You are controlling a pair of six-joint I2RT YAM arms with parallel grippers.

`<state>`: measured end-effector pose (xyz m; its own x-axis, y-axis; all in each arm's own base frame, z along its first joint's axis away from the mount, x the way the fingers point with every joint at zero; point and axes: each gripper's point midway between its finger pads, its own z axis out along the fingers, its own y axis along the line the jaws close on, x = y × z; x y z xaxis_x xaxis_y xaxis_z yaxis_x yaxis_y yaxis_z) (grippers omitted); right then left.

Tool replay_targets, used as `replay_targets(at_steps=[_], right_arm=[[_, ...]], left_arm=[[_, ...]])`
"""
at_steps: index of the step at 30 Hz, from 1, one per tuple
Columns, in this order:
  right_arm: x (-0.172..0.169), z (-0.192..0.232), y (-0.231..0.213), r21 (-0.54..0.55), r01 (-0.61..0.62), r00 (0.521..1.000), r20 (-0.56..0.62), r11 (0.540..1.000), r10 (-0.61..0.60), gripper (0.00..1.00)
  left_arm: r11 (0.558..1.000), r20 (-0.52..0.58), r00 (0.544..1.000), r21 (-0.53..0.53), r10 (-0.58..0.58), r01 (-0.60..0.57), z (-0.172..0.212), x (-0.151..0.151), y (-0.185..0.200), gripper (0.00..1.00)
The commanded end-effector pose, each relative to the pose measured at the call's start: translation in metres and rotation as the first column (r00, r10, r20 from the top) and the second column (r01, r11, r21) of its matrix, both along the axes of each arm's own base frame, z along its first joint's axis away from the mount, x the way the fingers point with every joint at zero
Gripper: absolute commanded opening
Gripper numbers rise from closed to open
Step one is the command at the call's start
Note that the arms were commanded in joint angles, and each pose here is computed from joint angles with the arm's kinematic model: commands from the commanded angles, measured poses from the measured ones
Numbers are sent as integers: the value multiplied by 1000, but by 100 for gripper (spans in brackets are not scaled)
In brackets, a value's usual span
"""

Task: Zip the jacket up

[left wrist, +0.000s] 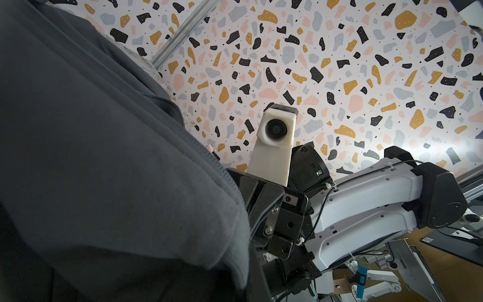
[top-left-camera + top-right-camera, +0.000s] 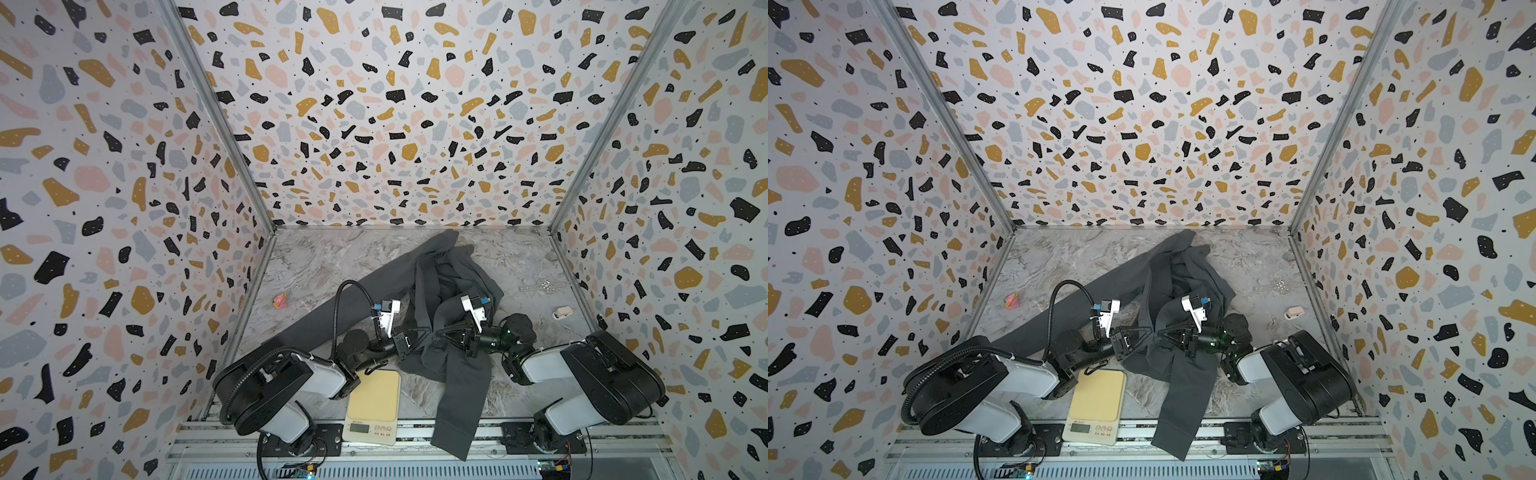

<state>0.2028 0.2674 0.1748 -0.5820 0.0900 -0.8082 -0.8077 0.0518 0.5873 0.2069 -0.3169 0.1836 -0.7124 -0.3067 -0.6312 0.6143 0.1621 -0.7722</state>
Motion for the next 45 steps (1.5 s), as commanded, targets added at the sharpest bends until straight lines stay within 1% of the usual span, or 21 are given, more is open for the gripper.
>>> replay_targets(at_steps=[1,9,15,23,24,25,31,36,41,45], right_arm=[[1,33,2,77,-19,994,113,997,10,0],[9,36,2,105,0,995,101,994,-10,0],[12,40,4,136,-9,995,99,991,-5,0],[20,39,6,129,-21,995,99,991,8,0],[21,40,7,130,-21,995,99,991,8,0],[22,41,7,133,-20,995,100,991,7,0],[30,48,7,160,8,997,79,987,-21,0],[43,43,6,167,68,997,33,984,-74,0],[55,47,2,203,96,995,10,974,-100,0],[68,44,3,179,119,993,-22,977,-117,0]], left_arm=[[999,73,997,-17,-33,35,15,-4,-6,0],[999,67,997,10,-36,35,8,-3,-7,0],[999,55,998,24,-39,38,3,-5,-7,0],[998,42,998,37,-50,49,-3,-7,-6,0],[998,66,997,49,-48,45,-4,-7,-6,0],[998,66,997,51,-50,46,-5,-7,-6,0],[996,55,997,72,-52,48,-14,-7,-7,0],[993,48,997,107,-56,51,-29,-6,-8,0],[993,18,997,97,-76,74,-41,-7,-11,0],[993,6,997,87,-82,81,-45,-6,-14,0]])
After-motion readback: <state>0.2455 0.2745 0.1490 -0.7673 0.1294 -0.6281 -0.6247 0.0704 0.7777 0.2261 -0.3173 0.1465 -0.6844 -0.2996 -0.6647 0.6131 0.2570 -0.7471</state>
